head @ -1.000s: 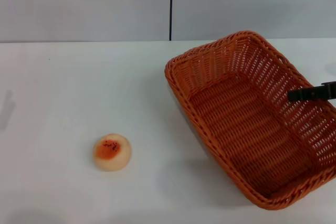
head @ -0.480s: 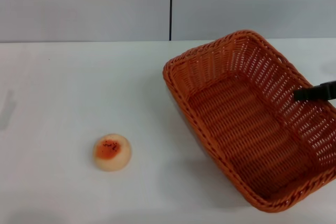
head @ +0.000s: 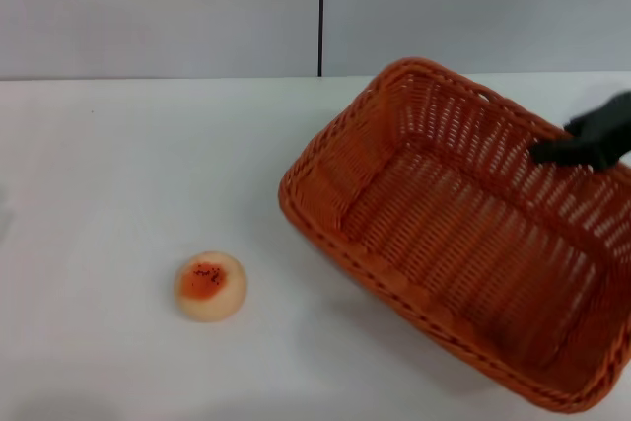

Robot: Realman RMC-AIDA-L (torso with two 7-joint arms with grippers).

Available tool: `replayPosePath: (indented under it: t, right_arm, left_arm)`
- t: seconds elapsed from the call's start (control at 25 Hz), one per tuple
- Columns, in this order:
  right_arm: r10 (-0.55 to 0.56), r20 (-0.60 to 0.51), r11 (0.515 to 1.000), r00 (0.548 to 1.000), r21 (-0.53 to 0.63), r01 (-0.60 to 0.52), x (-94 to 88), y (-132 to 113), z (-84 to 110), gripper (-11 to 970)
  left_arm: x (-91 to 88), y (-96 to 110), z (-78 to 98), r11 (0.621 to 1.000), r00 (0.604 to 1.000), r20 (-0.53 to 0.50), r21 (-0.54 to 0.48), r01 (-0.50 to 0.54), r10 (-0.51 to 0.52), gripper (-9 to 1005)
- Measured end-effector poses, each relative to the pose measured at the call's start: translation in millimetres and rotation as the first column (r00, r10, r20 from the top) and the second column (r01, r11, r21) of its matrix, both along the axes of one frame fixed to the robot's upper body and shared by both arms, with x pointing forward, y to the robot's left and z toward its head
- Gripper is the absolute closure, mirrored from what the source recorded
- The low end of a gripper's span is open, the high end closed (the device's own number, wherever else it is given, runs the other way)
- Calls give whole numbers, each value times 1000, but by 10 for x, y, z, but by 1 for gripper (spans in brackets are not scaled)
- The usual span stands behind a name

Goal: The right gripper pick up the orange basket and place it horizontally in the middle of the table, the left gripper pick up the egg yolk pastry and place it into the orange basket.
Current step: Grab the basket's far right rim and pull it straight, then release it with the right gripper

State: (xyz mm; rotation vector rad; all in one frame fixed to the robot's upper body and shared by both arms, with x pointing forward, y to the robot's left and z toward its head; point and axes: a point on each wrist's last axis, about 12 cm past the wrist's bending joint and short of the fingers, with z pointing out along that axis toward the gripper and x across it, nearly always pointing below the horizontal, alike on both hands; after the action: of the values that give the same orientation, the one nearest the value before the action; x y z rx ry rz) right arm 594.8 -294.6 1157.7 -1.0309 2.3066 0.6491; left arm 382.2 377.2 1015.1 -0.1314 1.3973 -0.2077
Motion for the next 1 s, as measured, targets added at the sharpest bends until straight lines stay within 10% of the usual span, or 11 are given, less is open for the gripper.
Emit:
replayPosePath:
  t: [0.4,1.0]
  right_arm:
    - [290,252,956,923,-39,-289,176,413,153,745]
    - [542,497,821,678,-137,-555,235,790,179,708]
  left_arm:
    - [-232,34,3,1000,1000,6,17,-4,4,241]
    - [-660,69,43,999,998,41,24,-39,38,251]
